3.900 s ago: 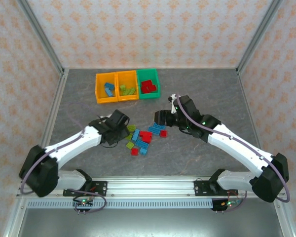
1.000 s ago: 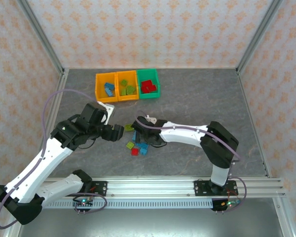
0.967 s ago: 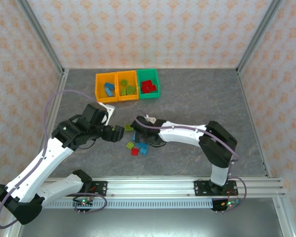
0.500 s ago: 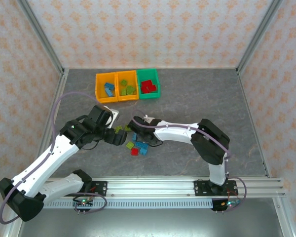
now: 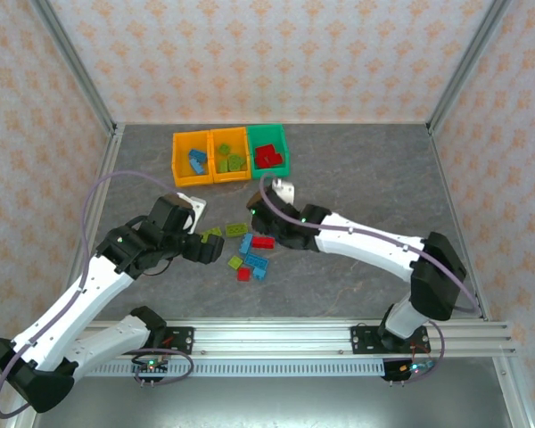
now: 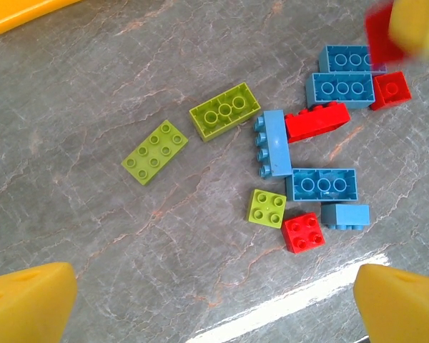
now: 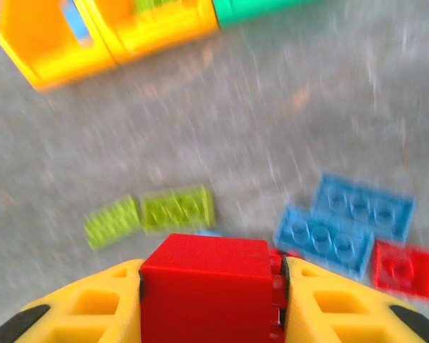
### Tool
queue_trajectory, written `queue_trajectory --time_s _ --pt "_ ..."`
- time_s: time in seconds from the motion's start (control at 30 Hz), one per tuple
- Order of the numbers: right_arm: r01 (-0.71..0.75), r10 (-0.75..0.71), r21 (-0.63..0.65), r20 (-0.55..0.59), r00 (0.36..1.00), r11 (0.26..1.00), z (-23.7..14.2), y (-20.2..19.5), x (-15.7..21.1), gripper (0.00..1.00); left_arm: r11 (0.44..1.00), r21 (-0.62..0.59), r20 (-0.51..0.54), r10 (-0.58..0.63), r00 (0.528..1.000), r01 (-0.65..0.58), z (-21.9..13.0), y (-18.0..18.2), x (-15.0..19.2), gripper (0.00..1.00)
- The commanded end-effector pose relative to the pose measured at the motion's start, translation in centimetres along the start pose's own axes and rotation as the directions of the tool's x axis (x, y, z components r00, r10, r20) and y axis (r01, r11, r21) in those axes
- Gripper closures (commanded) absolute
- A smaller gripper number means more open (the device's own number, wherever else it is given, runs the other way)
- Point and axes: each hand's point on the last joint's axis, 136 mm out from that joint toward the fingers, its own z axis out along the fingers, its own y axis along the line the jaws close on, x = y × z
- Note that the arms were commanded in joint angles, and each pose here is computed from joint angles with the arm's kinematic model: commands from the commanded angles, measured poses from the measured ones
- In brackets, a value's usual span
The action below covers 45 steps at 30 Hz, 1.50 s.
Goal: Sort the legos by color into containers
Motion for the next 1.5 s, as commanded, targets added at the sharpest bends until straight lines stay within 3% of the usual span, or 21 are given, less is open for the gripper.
queue_trajectory --time_s 0.0,0.13,0.3,0.43,0.53,0.63,0.8,0.93,1.17,1.3,1.47 --pt "0.019 -0.029 0.063 0.164 0.986 0.998 1.7 -1.5 -7.1 0.6 1.0 -0.017 0.023 0.003 1.0 -0.003 0.1 0.6 -0.2 0.0" --pt "-0.006 0.0 0.034 0.166 0.986 0.999 6.9 -1.4 -12.7 0.61 1.0 -0.013 0.027 -0.013 1.0 0.013 0.4 0.9 -0.1 0.0" --pt "-0.022 0.008 0.092 0.146 0.989 0.996 14.3 -2.4 -17.8 0.63 1.0 -0.012 0.019 -0.019 1.0 0.019 0.8 1.0 0.0 0.0" --pt "-0.061 0.056 0.056 0.073 0.996 0.997 18.9 -2.5 -18.7 0.63 1.0 -0.017 0.018 -0.025 1.0 0.026 0.8 1.2 0.0 0.0" --pt "-0.064 0.061 0.032 0.066 0.996 0.997 20.7 -1.9 -19.1 0.54 0.999 -0.019 0.019 -0.031 0.999 0.031 0.8 1.4 0.0 0.0" --pt "-0.067 0.064 0.033 0.069 0.996 0.997 20.5 -1.7 -19.6 0.39 0.999 -0.017 0.016 -0.033 0.999 0.034 0.9 1.4 0.0 0.0" --pt "-0.055 0.054 0.002 0.072 0.996 0.999 16.3 -0.7 -21.0 0.36 0.999 -0.007 0.005 -0.033 0.999 0.033 1.2 1.3 0.0 0.0" --pt "-0.025 0.028 -0.069 0.042 0.999 0.997 10.8 0.3 -20.8 0.35 0.996 0.015 -0.013 -0.092 0.996 0.092 1.2 0.8 -0.2 0.0" --pt "0.037 -0.044 -0.26 -0.022 0.999 0.965 0.5 -0.5 -14.3 0.34 0.968 0.092 -0.027 -0.23 0.973 0.232 3.6 -1.5 -2.0 0.1" --pt "0.068 -0.072 -0.282 -0.002 0.997 0.957 -4.3 -2.8 -9.4 0.3 0.974 0.102 -0.06 -0.199 0.978 0.204 6.8 -3.4 -2.2 0.16" --pt "0.068 -0.078 -0.29 -0.023 0.997 0.955 -7.4 -5.3 -3.5 0.28 0.988 0.058 -0.161 -0.135 0.978 0.145 11.4 -4.5 -1.3 0.29"
